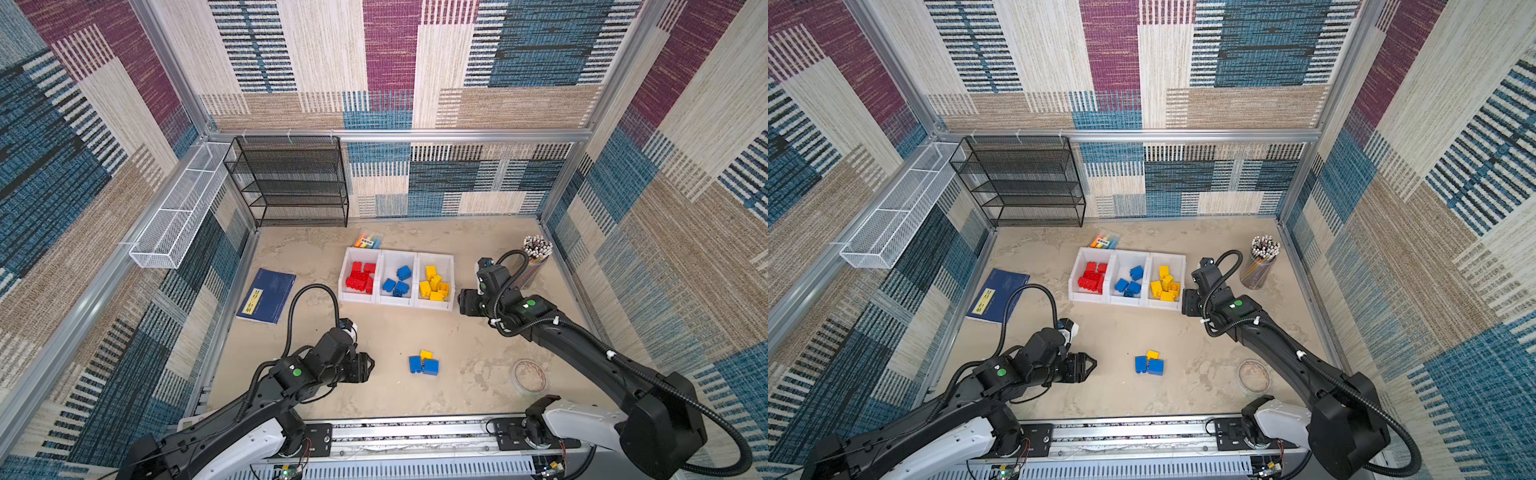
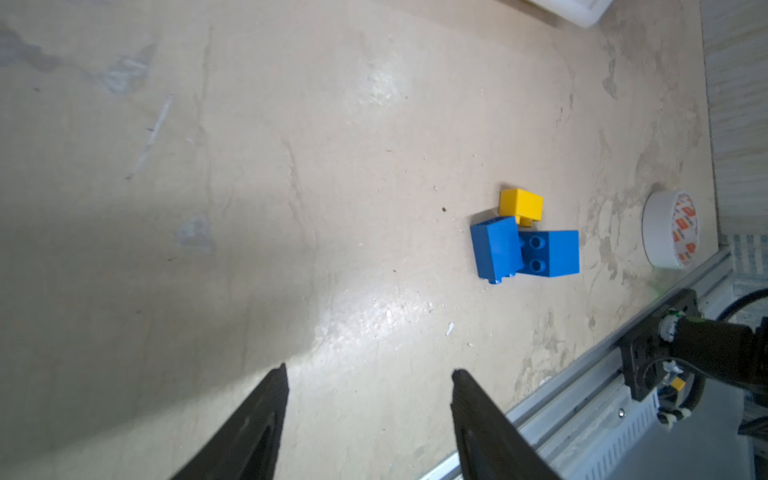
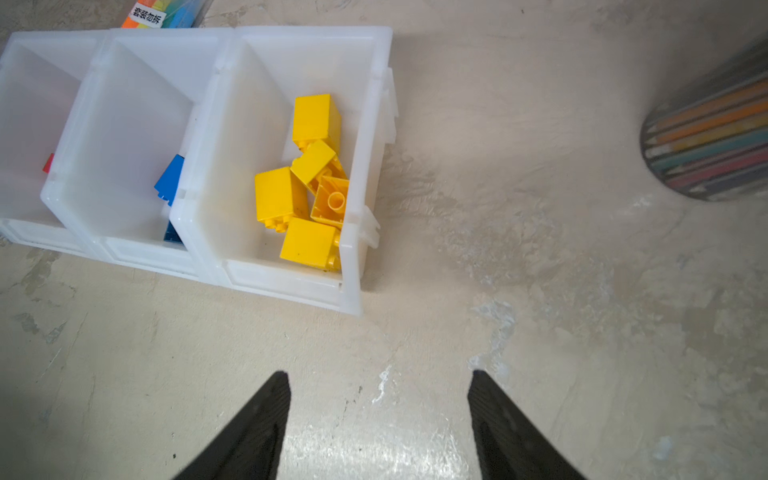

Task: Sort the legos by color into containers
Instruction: 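Withdraw the right gripper while the left gripper moves over the blue bricks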

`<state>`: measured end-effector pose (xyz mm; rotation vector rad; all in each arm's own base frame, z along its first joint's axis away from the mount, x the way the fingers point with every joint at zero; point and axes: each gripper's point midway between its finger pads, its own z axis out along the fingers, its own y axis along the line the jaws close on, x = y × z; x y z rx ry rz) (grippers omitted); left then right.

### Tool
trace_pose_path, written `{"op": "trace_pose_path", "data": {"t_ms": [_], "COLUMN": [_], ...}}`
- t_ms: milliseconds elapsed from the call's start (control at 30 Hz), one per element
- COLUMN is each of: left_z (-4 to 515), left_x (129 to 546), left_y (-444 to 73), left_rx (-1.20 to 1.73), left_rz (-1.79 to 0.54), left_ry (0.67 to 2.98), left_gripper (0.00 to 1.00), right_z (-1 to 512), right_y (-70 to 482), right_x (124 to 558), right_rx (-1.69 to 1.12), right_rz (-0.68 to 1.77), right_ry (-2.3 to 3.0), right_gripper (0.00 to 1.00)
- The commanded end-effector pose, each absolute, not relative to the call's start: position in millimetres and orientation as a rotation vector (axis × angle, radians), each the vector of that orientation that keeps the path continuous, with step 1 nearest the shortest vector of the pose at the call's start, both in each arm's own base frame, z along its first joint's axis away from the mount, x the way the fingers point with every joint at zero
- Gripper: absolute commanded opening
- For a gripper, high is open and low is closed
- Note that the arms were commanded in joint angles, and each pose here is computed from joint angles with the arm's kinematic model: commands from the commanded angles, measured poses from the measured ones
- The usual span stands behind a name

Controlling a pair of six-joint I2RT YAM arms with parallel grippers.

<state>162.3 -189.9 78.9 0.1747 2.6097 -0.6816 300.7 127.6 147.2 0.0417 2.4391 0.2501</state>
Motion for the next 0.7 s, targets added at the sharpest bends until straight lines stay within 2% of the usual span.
{"op": "trace_pose_path", "data": {"t_ms": [0,667], "left_z": [84,51], "left_x": [170,166], "left_y": [-212,-289], "left_rx": [0.193,0.375], "left_rz": [-0.706,-0.648], "left_ry": [2.569,2.694], "left_gripper": [0.66,0.66], "right_z": [151,150], "right_y": [122,122], "right_x": [294,270], "right_rx": [0.108,0.102], "right_rz": [0.269,0.351], "right_ry": [2.422,2.433], "right_gripper": [0.71,0.72]}}
